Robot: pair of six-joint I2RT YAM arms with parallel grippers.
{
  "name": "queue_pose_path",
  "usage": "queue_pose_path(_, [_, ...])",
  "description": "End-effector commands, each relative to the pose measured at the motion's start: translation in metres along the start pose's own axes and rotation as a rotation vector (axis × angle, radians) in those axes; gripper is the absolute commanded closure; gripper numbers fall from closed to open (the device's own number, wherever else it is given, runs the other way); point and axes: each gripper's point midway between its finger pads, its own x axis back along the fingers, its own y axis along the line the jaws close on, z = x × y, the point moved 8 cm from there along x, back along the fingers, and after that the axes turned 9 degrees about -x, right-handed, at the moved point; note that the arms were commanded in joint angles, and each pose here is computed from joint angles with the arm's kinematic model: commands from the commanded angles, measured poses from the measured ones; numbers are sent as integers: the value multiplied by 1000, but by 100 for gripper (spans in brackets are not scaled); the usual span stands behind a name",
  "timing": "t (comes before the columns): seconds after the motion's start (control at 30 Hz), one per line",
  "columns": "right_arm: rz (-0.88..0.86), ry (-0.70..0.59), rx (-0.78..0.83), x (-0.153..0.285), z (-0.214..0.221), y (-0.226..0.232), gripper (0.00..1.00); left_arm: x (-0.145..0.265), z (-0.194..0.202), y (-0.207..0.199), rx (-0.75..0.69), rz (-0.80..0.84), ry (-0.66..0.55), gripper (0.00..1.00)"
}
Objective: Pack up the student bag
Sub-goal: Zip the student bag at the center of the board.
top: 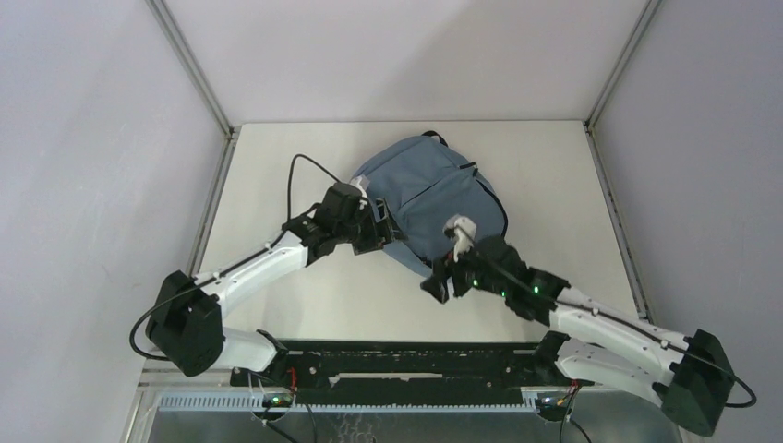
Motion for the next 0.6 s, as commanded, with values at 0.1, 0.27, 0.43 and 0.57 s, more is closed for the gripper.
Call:
queue_pose_path(0.1, [74, -396, 237, -9, 0, -7, 21, -5, 7, 4, 55, 32, 5, 22])
queue_pose_path(0.27, [133, -468, 280, -24, -1, -8, 21, -10, 14, 8, 69, 47, 29, 23])
queue_pose_path(0.43, [169, -527, 284, -39, -8, -8, 23, -11, 16, 9, 65, 43, 34, 23])
queue_pose_path(0.57, [190, -556, 278, -48, -13, -8, 27, -11, 16, 10, 63, 42, 36, 23])
